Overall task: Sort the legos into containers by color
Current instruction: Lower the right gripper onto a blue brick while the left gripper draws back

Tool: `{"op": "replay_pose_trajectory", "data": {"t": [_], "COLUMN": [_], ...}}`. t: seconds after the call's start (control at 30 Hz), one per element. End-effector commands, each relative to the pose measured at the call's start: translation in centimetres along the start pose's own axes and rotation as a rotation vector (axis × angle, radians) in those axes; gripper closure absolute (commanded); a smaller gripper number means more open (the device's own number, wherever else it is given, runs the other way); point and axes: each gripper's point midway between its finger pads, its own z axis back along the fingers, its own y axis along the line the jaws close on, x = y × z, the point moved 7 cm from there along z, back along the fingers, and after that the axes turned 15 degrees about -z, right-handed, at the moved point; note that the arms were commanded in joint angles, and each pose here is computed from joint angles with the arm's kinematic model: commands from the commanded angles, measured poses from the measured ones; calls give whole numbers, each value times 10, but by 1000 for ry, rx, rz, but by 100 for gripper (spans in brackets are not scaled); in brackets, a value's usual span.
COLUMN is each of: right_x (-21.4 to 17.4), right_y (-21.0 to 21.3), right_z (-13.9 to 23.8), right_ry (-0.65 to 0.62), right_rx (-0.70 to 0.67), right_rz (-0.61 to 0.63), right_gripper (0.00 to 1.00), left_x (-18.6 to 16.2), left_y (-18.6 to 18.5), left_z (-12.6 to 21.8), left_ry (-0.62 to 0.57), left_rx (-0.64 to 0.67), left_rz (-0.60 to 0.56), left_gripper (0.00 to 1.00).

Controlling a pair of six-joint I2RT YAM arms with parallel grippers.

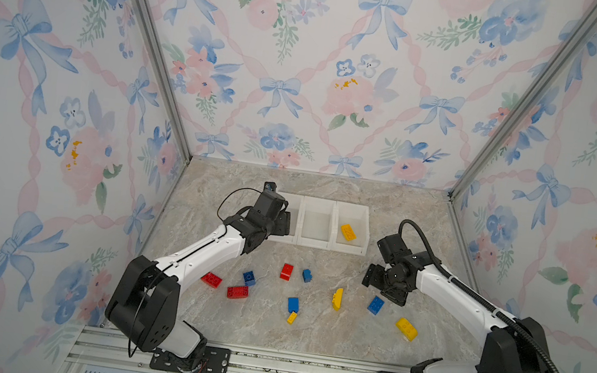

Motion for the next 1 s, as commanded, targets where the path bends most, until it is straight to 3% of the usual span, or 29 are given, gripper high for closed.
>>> {"op": "replay_pose_trajectory", "data": {"t": [0.0, 0.67, 0.97], "right_x": [-3, -15, -21], "right_y": [-11, -18, -22], "right_z": [-3, -37, -44], "right_ry": [0, 22, 17], "right_rx": [-27, -61, -70], "right_rz": [-53, -63, -57], "right_gripper": [15, 26, 39], "left_x": [-4, -25, -33], "left_y": [1, 8, 7], "left_z": [8, 35, 42], "left_ry": [-24, -53, -54], "left_rx": [-16, -44, -91], "left_rz": [37, 95, 104], "left_gripper": [21, 17, 14]}}
